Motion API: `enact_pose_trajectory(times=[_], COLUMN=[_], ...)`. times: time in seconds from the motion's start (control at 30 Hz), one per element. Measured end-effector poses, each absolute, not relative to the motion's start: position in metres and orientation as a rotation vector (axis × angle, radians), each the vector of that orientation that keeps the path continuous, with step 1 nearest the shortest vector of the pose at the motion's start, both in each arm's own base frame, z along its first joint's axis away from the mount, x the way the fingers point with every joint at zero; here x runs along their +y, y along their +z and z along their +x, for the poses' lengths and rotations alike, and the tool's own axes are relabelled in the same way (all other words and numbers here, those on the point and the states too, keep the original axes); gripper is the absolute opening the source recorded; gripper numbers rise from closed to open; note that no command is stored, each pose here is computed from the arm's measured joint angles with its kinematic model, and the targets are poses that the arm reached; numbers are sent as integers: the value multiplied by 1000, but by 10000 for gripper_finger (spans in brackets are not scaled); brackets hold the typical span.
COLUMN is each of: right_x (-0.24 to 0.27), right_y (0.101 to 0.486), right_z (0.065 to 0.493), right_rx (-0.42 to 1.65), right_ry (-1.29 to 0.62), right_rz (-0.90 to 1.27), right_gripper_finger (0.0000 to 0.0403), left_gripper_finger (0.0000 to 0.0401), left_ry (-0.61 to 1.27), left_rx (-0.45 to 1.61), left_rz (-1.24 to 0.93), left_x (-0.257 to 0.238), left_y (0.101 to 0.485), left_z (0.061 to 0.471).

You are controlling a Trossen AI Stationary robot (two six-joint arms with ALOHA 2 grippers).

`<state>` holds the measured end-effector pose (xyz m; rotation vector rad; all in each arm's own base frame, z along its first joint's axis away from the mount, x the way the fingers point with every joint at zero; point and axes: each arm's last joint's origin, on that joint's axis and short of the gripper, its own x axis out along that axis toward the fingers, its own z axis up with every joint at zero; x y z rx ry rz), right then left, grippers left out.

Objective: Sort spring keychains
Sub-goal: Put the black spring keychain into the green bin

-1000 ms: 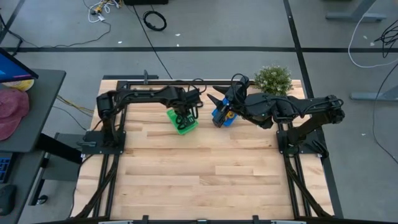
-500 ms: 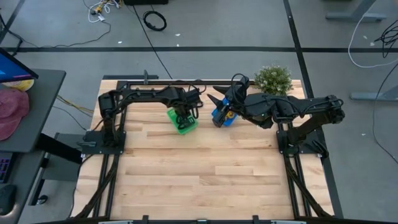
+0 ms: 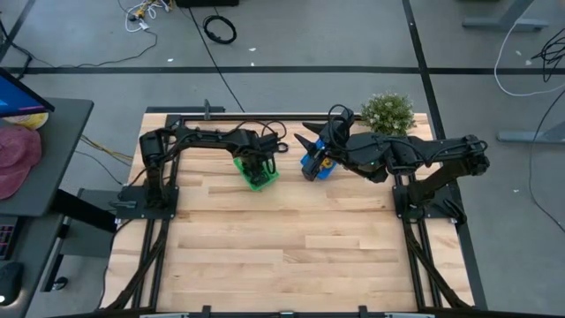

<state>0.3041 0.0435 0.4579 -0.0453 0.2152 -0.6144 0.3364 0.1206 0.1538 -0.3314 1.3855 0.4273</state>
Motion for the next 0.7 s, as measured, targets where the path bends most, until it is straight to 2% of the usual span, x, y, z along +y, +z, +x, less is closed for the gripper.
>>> enact_pose_trajectory(times=[0.2, 0.43, 0.57, 0.7], right_x=[44, 44, 43, 43], right_y=[458, 457, 457, 457], right_z=[304, 304, 304, 304], right_rx=[215, 222, 224, 226], right_ry=[-614, -614, -614, -615], right_rz=[-46, -52, -53, -55], right_gripper_finger=[162, 162, 162, 162], left_gripper_finger=[168, 242, 255, 248], left_ry=[406, 412, 477, 584], left_rx=[1342, 1235, 1103, 904], left_rz=[-345, -324, -275, -244], left_x=[120, 117, 111, 100], left_y=[164, 199, 234, 280], left_z=[336, 329, 321, 306])
